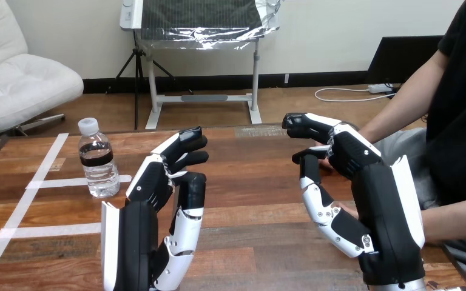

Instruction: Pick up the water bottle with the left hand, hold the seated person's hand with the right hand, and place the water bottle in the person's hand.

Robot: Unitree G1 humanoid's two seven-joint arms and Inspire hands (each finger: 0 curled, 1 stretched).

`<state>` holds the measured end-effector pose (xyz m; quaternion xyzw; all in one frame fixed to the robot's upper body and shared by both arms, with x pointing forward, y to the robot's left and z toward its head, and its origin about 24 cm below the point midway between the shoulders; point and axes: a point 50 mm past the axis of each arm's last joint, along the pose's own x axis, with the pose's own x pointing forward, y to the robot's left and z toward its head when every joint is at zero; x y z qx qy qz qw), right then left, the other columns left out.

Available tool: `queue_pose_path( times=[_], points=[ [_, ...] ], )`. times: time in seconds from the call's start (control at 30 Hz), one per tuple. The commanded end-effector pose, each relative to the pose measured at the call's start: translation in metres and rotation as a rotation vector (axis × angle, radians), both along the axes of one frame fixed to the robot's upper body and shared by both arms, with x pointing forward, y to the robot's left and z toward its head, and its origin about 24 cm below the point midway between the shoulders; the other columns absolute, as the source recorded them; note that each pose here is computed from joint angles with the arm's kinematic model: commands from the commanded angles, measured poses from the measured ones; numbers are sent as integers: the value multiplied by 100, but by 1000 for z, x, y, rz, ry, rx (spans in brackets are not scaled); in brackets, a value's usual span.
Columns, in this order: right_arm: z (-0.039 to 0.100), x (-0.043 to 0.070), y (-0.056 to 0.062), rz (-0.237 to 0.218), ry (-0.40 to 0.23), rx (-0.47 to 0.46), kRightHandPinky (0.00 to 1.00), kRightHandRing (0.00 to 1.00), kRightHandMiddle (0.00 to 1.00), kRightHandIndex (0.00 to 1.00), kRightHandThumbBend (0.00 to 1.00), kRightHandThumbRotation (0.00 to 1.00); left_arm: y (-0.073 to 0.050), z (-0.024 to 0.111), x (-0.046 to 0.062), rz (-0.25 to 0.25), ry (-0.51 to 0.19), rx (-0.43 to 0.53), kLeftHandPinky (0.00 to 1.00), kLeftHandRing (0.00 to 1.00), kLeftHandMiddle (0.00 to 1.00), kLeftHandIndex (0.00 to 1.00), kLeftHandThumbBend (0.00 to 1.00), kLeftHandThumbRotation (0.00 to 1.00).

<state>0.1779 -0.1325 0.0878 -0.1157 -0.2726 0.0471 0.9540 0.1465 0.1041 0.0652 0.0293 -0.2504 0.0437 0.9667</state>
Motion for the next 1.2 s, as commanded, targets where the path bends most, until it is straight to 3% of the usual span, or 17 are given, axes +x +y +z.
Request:
queue_pose_path(
  times=[0.0,0.17,0.37,0.57,0.9,1.17],
  points=[
    [12,6,1,-2,-63,8,57,74,77,71,5,0,-5,19,4,52,-77,-73,61,72,76,76,32,77],
    [12,6,1,-6,-64,1,57,74,77,71,4,0,0,22,5,85,-92,-49,65,75,78,78,32,74],
    [12,6,0,0,-62,10,57,74,77,70,5,0,12,27,8,221,-130,14,70,78,82,81,33,58],
    [12,7,0,-1,-58,10,57,74,77,70,5,0,22,30,13,307,-133,65,74,82,85,84,37,44],
    [11,8,1,5,-54,21,57,74,77,70,5,0,35,30,23,350,-85,111,87,90,92,92,55,28],
    [11,8,1,3,-58,15,58,74,77,70,4,0,44,25,32,394,-20,160,97,97,98,98,72,26]
  ],
)
